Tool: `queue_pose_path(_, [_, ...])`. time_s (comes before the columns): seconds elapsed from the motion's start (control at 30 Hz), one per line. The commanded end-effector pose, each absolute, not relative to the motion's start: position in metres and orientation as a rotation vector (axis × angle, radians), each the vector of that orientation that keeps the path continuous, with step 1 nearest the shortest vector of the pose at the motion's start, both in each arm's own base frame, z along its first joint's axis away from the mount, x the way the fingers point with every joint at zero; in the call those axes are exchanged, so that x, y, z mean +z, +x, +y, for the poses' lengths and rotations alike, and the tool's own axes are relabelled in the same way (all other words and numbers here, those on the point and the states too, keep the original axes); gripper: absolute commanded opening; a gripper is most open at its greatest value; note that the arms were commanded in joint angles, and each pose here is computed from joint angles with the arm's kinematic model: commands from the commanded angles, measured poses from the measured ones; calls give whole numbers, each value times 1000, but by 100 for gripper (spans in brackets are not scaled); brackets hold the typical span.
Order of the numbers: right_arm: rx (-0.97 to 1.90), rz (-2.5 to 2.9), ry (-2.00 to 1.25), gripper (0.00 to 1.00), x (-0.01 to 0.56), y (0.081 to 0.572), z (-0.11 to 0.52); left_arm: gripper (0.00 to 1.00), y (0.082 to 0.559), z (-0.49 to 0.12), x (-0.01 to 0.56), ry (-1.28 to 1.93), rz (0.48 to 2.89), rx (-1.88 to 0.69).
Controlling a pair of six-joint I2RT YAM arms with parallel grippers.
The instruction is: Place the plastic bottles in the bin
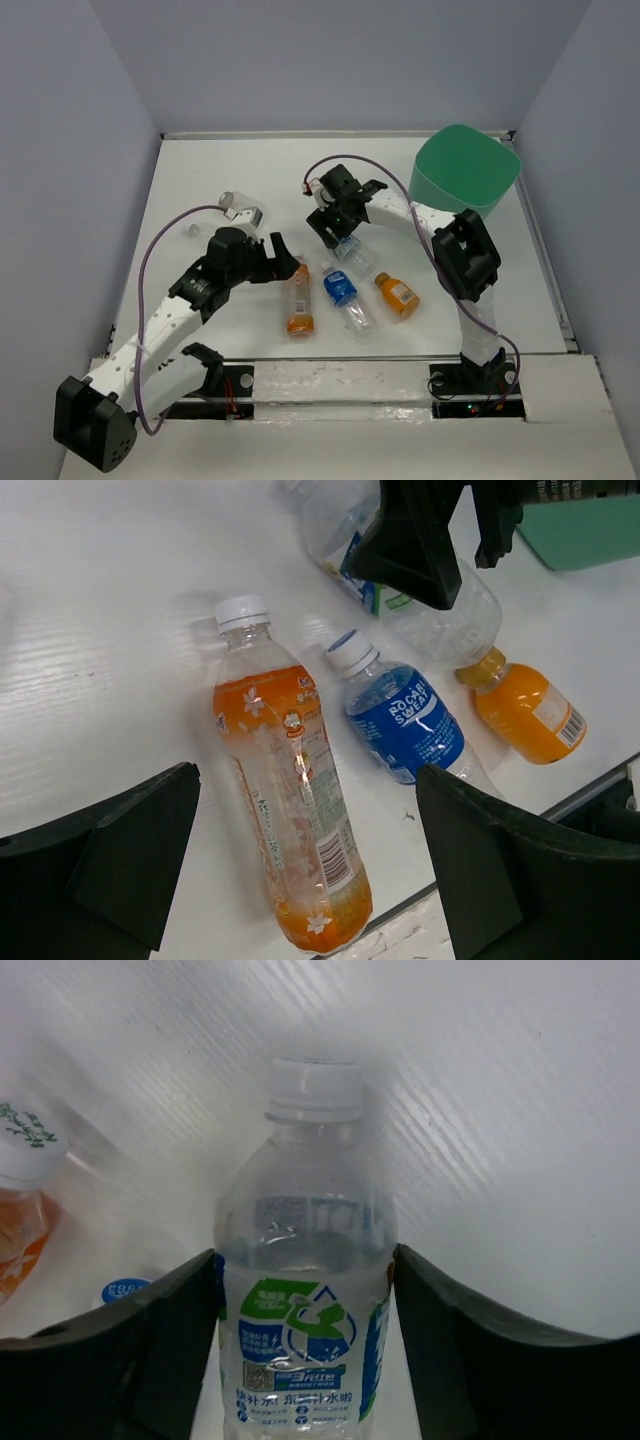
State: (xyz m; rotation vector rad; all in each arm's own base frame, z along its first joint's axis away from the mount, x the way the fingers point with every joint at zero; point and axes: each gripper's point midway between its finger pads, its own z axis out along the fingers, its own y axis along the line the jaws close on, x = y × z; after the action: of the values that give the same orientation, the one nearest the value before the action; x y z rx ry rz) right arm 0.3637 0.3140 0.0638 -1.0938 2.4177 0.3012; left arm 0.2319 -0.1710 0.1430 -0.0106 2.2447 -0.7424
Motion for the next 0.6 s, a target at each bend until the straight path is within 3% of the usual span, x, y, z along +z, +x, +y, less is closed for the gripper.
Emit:
queue_pose_path(0.0, [268, 2324, -1060, 62, 94, 386, 321, 99, 236, -171, 143, -86, 2243, -650])
queue_pose_path(0.1, [260, 2280, -1024, 49, 114, 393, 322, 99, 236, -172, 131, -113, 2260, -598])
queue_pose_path(0.23, [270, 2202, -963, 43, 154, 398, 323, 99, 241, -172, 122, -140, 2274, -558])
queue_pose_path(0.33, [278, 2097, -856, 37, 214, 400, 318, 99, 246, -176, 118, -151, 2273, -558])
queue_pose_path(0.57, [258, 1634, -419, 37, 429, 384, 251, 99, 258, -196, 94, -137, 2322, -575])
